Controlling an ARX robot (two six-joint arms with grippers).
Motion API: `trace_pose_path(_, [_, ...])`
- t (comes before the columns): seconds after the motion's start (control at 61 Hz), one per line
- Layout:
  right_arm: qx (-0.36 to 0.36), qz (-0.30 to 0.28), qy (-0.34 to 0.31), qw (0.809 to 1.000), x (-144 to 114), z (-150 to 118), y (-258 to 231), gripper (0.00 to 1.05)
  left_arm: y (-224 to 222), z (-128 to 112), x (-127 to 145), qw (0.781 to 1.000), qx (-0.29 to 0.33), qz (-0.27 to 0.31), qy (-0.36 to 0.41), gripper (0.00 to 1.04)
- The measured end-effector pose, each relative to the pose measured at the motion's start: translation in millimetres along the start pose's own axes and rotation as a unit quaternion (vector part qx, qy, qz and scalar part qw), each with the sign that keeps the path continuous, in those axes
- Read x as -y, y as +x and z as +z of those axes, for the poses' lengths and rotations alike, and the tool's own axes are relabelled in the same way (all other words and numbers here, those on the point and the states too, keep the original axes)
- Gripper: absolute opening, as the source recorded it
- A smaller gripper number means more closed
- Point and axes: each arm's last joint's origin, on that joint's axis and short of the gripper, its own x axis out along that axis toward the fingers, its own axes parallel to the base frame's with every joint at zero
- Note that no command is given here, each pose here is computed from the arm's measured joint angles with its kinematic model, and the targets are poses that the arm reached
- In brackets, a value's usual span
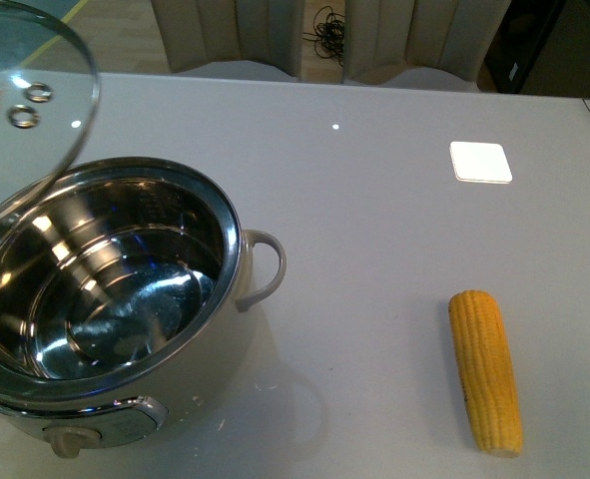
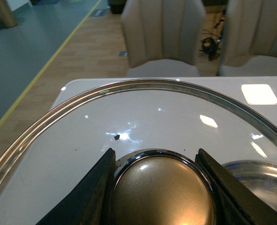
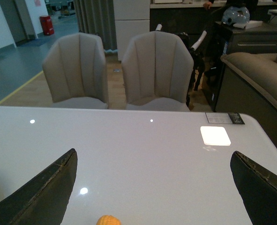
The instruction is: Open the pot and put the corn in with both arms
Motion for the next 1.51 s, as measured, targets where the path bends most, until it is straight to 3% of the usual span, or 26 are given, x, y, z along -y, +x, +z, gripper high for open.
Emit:
trace_pose_path(0.23, [0.000, 0.000, 0.000, 1.000, 0.0, 0.0, 0.0, 0.96, -11.7, -29.7, -65.4, 0.995, -0.016, 0.094, -0.015, 0.44])
trace_pose_path(0.492, [0.000, 0.000, 0.000, 1.000, 0.0, 0.0, 0.0, 0.96, -18.4, -79.4, -105.3, 0.985, -0.049, 0.155, -0.050, 0.44])
trace_pose_path(0.951, [0.000, 0.000, 0.000, 1.000, 0.0, 0.0, 0.0, 0.96, 25.2, -157.7, -109.0, 0.979, -0.094, 0.160, -0.088, 0.44])
trace_pose_path(1.18, [0.000, 0.000, 0.000, 1.000, 0.0, 0.0, 0.0, 0.96, 63.3, -173.5, -117.5, 0.981, -0.081, 0.158, -0.077, 0.44])
trace_pose_path(1.508, [0.000, 0.000, 0.000, 1.000, 0.0, 0.0, 0.0, 0.96, 84.4, -189.1, -128.2, 0.980, -0.072, 0.165, -0.082, 0.44])
